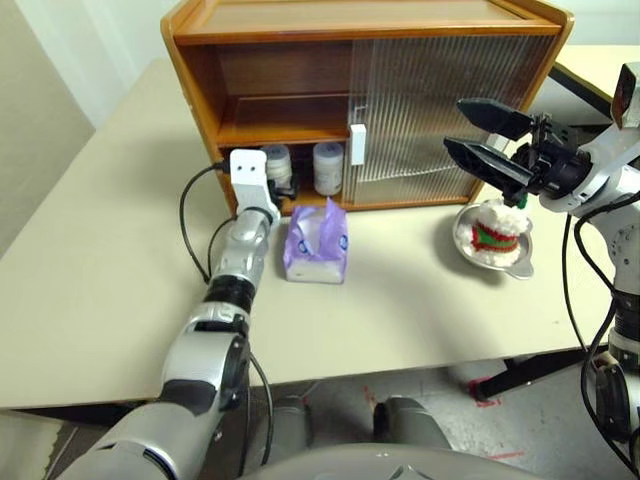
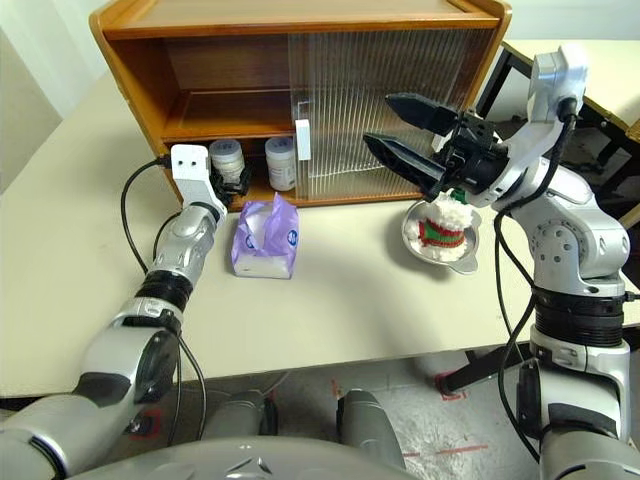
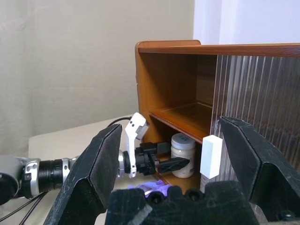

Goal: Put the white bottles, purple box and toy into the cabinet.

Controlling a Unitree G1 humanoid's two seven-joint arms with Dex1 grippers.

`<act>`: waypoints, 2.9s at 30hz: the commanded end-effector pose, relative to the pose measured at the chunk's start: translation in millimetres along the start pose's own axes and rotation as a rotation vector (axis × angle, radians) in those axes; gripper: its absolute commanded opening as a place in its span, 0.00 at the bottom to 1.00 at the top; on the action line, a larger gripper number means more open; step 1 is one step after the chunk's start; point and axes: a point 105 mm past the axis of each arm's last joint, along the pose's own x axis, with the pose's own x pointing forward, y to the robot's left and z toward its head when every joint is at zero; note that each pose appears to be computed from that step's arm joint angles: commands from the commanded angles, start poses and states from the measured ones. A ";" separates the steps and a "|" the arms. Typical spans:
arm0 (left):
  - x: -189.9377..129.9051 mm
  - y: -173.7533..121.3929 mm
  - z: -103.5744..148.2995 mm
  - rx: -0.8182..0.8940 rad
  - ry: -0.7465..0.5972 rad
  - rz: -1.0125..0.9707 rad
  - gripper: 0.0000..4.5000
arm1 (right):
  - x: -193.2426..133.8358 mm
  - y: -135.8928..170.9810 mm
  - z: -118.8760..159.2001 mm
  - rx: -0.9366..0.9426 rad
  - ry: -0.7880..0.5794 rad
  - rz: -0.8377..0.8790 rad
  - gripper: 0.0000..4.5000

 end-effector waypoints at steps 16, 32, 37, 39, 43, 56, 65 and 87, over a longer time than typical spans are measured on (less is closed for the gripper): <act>-97.9 -11.0 52.0 -0.059 -0.049 -0.737 1.00 | 4.7 -1.8 2.3 -0.003 -0.023 0.027 1.00; -131.1 -7.6 -1.1 0.357 0.084 -1.227 1.00 | 4.9 -1.3 4.4 -0.010 -0.026 0.024 1.00; -124.9 -13.6 -12.4 0.373 0.077 -1.251 1.00 | 2.0 -0.6 6.1 -0.017 -0.020 0.014 1.00; -121.0 -15.4 -16.1 0.372 0.078 -1.249 1.00 | 1.3 -0.3 6.9 -0.020 -0.019 0.011 1.00; -116.3 -17.4 -28.3 0.356 0.110 -1.241 1.00 | 0.7 0.3 7.5 -0.023 -0.017 0.008 1.00; -113.3 -12.2 -55.2 0.315 0.204 -1.208 1.00 | -0.2 -0.2 9.5 -0.033 -0.018 -0.001 1.00; -117.7 -15.8 -44.5 0.237 0.166 -1.230 0.34 | 0.0 -0.5 7.1 -0.028 -0.016 0.001 1.00; -135.2 -18.3 87.5 0.375 -0.095 -1.283 0.00 | 7.4 -3.7 1.1 -0.011 -0.022 0.028 1.00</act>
